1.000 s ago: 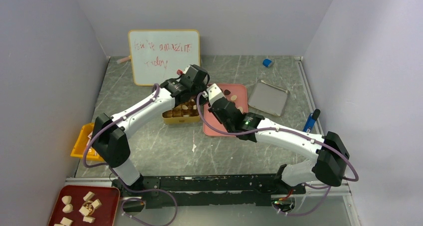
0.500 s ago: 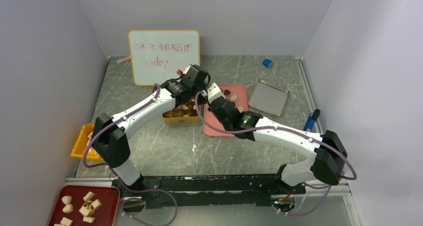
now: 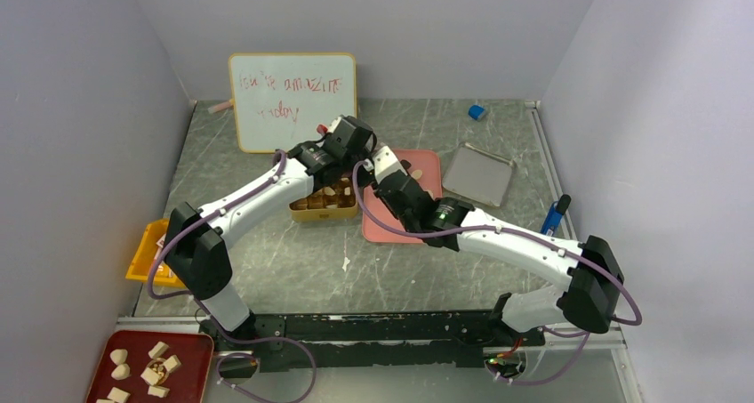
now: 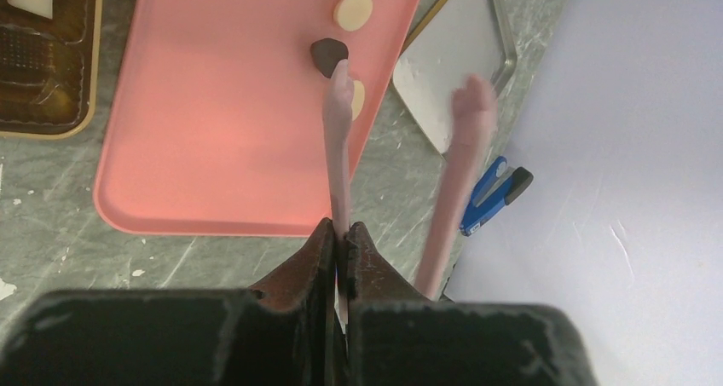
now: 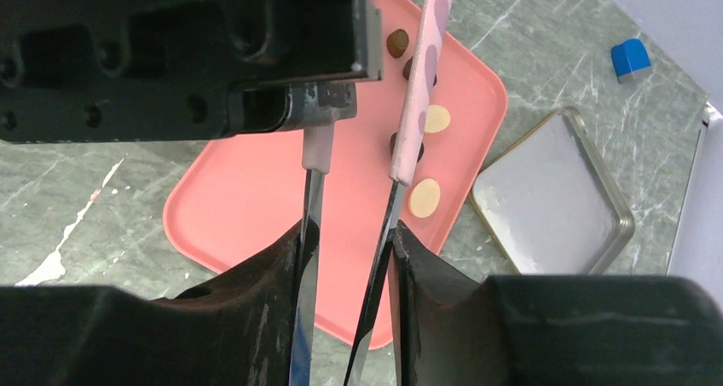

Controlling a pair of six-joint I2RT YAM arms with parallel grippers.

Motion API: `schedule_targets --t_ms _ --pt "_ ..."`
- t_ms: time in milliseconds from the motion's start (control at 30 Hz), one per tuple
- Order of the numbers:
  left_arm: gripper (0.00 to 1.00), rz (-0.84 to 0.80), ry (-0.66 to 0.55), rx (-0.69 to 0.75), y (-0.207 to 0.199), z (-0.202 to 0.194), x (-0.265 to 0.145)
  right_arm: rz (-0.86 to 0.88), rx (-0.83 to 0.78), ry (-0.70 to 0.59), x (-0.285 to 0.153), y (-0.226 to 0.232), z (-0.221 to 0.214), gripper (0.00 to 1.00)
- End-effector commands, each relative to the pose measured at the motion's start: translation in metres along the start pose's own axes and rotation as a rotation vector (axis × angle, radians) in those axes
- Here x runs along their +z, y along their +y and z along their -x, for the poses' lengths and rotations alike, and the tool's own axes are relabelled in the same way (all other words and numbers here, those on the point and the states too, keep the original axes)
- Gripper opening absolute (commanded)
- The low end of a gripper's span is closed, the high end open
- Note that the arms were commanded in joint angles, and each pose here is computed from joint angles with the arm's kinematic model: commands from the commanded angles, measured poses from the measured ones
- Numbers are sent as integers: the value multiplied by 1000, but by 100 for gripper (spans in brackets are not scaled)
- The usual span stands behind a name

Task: Pack the chocolate
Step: Adjust the clamp.

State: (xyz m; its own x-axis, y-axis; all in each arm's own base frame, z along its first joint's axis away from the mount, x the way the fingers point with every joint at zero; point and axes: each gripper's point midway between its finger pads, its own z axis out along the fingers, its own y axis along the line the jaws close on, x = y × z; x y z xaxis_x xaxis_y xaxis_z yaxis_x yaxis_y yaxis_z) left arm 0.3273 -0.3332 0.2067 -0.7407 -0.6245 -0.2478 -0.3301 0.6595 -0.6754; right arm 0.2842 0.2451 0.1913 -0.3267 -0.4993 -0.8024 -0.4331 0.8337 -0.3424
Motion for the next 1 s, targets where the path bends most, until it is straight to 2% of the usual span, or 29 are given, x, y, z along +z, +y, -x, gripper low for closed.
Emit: schedule_targets --t_ms 0,700,967 --pt "5 93 -19 50 23 4 1 -93 135 -158 -21 -35 58 38" --pt "5 112 -2 54 25 0 9 -86 147 -190 -20 -34 78 48" --pt "5 112 6 53 24 -1 10 -64 115 -153 -10 -24 74 45"
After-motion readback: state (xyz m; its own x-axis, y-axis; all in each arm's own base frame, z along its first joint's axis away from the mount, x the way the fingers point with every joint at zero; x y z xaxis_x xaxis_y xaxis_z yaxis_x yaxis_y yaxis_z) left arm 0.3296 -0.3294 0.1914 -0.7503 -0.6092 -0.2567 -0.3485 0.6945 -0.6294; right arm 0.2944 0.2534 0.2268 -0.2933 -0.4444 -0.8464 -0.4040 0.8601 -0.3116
